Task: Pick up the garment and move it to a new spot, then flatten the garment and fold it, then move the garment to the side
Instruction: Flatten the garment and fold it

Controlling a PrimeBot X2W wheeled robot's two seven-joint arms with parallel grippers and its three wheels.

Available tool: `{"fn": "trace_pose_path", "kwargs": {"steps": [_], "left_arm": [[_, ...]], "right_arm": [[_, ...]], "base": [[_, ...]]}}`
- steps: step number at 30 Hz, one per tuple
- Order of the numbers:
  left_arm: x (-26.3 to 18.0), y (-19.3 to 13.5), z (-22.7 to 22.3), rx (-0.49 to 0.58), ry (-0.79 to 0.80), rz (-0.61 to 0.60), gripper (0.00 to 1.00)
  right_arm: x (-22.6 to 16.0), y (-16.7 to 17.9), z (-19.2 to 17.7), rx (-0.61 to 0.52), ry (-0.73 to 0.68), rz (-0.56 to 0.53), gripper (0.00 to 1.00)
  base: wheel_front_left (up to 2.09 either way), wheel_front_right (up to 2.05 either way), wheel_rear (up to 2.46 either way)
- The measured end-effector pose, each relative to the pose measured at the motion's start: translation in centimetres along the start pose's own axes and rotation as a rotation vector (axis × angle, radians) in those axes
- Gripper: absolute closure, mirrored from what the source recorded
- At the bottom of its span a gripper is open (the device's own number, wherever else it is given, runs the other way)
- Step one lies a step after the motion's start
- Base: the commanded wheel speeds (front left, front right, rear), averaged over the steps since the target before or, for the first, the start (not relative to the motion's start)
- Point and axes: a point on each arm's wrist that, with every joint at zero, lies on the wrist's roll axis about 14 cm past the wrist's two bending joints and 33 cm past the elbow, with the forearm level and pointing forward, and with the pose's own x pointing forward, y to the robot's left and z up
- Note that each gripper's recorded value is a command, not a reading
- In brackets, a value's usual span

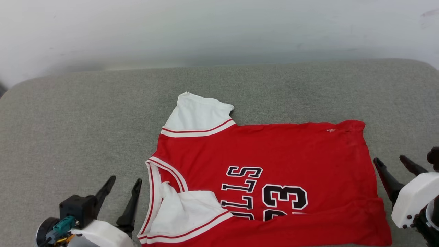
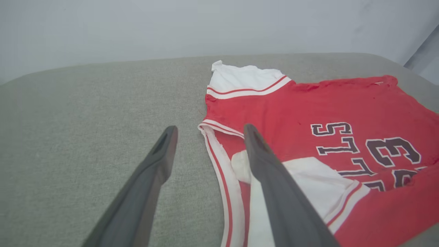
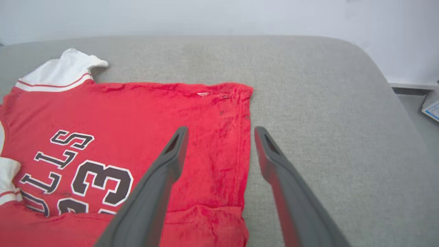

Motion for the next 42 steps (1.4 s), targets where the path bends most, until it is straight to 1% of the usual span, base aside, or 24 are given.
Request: {"fn": "trace_pose_path", "kwargs": {"steps": [1, 2, 3, 7, 9, 13, 17, 21, 24, 31, 32, 35, 37, 39, 42], "left_arm": [[0.4, -0.1, 1.9, 0.006, -0.075, 0.009, 0.00], [0.4, -0.1, 1.9, 0.006, -0.075, 0.009, 0.00], [0.6, -0.2, 2.8, 0.003, -0.109, 0.010, 0.00], [1.0, -1.0, 8.1, -0.008, -0.309, 0.023, 0.00], [0.8, -1.1, 9.5, -0.021, -0.373, 0.034, 0.00], [0.4, -1.2, 9.6, -0.033, -0.406, 0.033, 0.00], [1.0, -1.4, 9.5, -0.019, -0.412, -0.002, 0.00], [2.3, -1.7, 9.6, -0.025, -0.413, -0.044, 0.00], [4.3, -1.9, 10.2, 0.004, -0.409, -0.097, 0.00], [11.6, -1.7, 11.1, 0.120, -0.243, -0.222, 0.00], [15.1, -1.2, 10.4, 0.194, -0.102, -0.259, 0.00], [18.3, -0.7, 9.1, 0.236, 0.059, -0.279, 0.00], [20.3, -0.2, 8.1, 0.237, 0.165, -0.283, 0.00], [21.8, -0.1, 6.6, 0.211, 0.285, -0.291, 0.00], [23.2, 0.1, 3.9, 0.234, 0.477, -0.301, 0.00]], "right_arm": [[-0.4, 0.3, 1.7, 0.001, -0.091, 0.008, 0.00], [-0.4, 0.3, 1.7, 0.001, -0.091, 0.008, 0.00], [-0.5, 0.6, 2.4, 0.004, -0.132, 0.016, 0.00], [-1.2, 1.5, 5.3, 0.023, -0.302, 0.039, 0.00], [-1.6, 1.7, 6.2, 0.034, -0.373, 0.041, 0.00], [-2.1, 2.1, 7.3, 0.068, -0.482, 0.043, 0.00], [-2.2, 2.0, 7.6, 0.089, -0.544, 0.034, 0.00], [-1.9, 2.0, 7.8, 0.075, -0.572, 0.022, 0.00], [-1.5, 2.2, 8.6, 0.078, -0.600, 0.023, 0.00], [0.6, 2.0, 8.3, 0.079, -0.591, 0.001, 0.00], [1.6, 1.8, 7.7, 0.087, -0.574, -0.012, 0.00], [2.3, 1.3, 6.6, 0.086, -0.547, -0.034, 0.00], [2.6, 0.8, 6.2, 0.088, -0.538, -0.053, 0.00], [2.8, 0.2, 5.6, 0.094, -0.529, -0.075, 0.00], [3.0, -0.5, 4.8, 0.102, -0.511, -0.103, 0.00]], "base": [[0.00, 0.00, 0.00], [0.00, 0.00, 0.00], [0.00, 0.00, 0.00], [0.00, 0.00, 0.00], [0.00, 0.00, 0.00], [0.00, 0.00, 0.00], [0.00, 0.00, 0.00], [0.00, 0.00, 0.00], [0.00, 0.00, 0.00], [0.00, 0.00, 0.00], [0.00, 0.00, 0.00], [0.00, 0.00, 0.00], [0.00, 0.00, 0.00], [0.00, 0.00, 0.00], [0.00, 0.00, 0.00]]}}
